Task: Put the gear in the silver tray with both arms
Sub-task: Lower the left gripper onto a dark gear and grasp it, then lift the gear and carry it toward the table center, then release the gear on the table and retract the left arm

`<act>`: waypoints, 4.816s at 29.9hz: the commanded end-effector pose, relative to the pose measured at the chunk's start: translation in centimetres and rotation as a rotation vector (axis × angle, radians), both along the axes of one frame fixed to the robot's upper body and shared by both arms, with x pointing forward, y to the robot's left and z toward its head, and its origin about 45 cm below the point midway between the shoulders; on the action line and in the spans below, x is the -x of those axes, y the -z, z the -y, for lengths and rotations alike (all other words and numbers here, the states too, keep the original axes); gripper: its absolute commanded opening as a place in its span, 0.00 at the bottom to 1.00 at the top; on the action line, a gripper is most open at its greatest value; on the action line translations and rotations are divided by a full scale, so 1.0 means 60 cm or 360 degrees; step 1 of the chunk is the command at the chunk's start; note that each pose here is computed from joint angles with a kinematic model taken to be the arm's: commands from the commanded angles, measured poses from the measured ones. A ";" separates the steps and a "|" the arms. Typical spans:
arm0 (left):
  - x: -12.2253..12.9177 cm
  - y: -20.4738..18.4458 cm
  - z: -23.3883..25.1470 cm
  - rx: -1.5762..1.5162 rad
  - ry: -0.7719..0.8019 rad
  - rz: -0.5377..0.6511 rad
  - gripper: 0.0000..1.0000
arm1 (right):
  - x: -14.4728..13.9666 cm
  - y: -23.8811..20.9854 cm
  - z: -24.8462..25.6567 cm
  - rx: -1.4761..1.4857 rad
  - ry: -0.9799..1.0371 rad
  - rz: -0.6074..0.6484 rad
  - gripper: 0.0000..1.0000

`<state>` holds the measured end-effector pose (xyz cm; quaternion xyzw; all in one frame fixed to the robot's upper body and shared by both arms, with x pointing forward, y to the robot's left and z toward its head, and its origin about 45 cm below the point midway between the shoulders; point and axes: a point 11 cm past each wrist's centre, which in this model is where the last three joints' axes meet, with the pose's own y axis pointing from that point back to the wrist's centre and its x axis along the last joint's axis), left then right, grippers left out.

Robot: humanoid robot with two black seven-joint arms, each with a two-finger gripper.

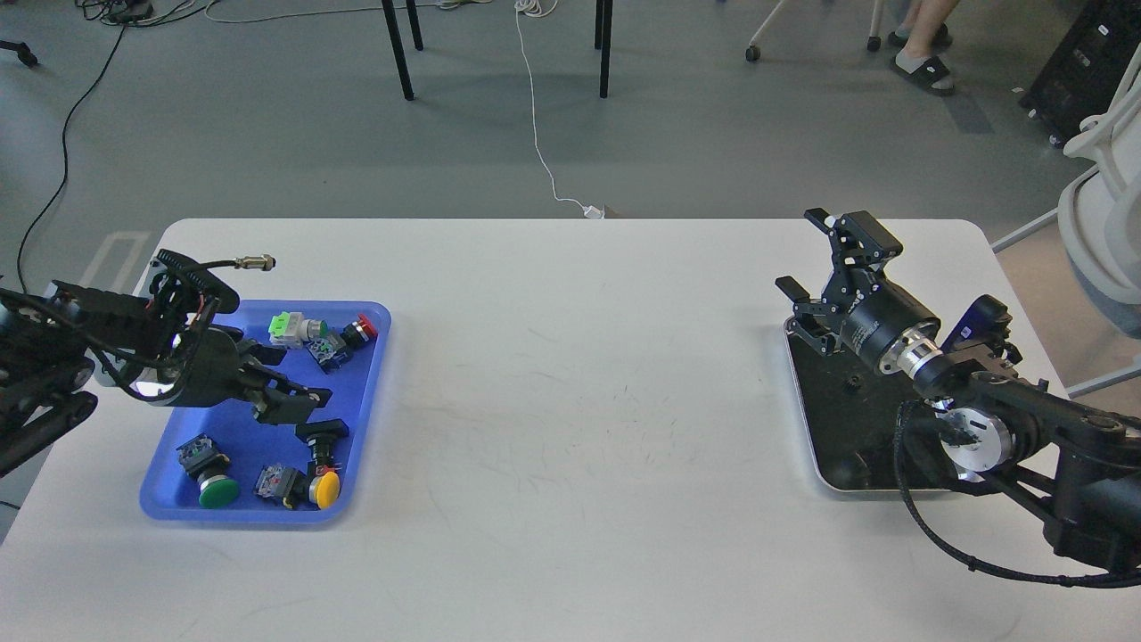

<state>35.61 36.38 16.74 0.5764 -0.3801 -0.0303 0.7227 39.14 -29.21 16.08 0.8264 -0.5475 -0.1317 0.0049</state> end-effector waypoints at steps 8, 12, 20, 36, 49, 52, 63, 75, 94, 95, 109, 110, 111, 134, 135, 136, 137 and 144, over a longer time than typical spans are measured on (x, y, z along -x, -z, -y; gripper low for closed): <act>-0.002 0.031 -0.014 -0.0056 -0.0056 -0.0060 0.74 | 0.000 0.000 0.003 0.0002 0.0004 0.0000 0.97; 0.001 0.037 -0.025 -0.0083 -0.0076 -0.0078 0.70 | 0.000 0.000 0.001 -0.0001 0.0004 0.0001 0.97; 0.003 0.041 -0.029 -0.0094 -0.0081 -0.0087 0.66 | 0.001 0.001 0.004 0.0004 0.0007 -0.0002 0.97; 0.003 0.049 -0.015 -0.0071 -0.0068 -0.0102 0.62 | 0.001 -0.001 0.009 0.0011 0.0013 0.0000 0.97; 0.006 0.052 -0.017 -0.0077 -0.0070 -0.0108 0.17 | 0.001 -0.001 0.009 0.0011 0.0013 0.0000 0.97; 0.006 0.052 -0.017 -0.0081 -0.0070 -0.0109 0.15 | 0.001 -0.001 0.008 0.0010 0.0011 0.0000 0.97; -0.008 -0.010 -0.010 -0.0052 -0.0010 -0.0018 0.14 | 0.000 -0.003 0.008 0.0009 0.0011 0.0004 0.97; -0.010 -0.132 0.049 0.0056 0.0225 0.0186 0.15 | -0.001 -0.005 0.014 0.0015 0.0021 0.0009 0.97; -0.006 -0.073 0.491 0.0266 0.0944 0.0257 0.15 | -0.049 -0.110 -0.008 -0.0016 -0.0065 0.0222 0.97; -0.001 -0.062 0.499 0.0253 0.0957 0.0234 0.15 | -0.054 -0.123 -0.015 -0.0014 -0.0088 0.0248 0.97; 0.032 0.007 0.599 0.0201 0.1047 0.0104 0.15 | -0.090 -0.211 -0.127 0.0144 -0.0415 0.0412 0.97; 0.032 0.007 0.599 0.0196 0.1049 0.0107 0.15 | -0.089 -0.209 -0.126 0.0145 -0.0416 0.0408 0.97; 0.032 0.007 0.598 0.0194 0.1051 0.0106 0.15 | -0.088 -0.205 -0.125 0.0147 -0.0413 0.0399 0.97; 0.041 0.061 0.564 0.0085 0.1016 0.0005 0.59 | -0.081 -0.185 -0.103 0.0168 -0.0379 0.0356 0.97; 0.041 0.059 0.566 0.0090 0.1021 0.0007 0.70 | -0.082 -0.185 -0.102 0.0170 -0.0377 0.0356 0.97; 0.043 0.058 0.568 0.0101 0.1025 0.0003 0.77 | -0.082 -0.185 -0.102 0.0171 -0.0378 0.0357 0.97; 0.044 0.053 0.572 0.0127 0.1022 -0.0008 0.79 | -0.082 -0.186 -0.101 0.0173 -0.0376 0.0357 0.97; 0.010 -0.015 0.564 0.0446 0.0800 -0.0022 0.89 | -0.081 -0.190 -0.070 0.0200 -0.0329 0.0357 0.97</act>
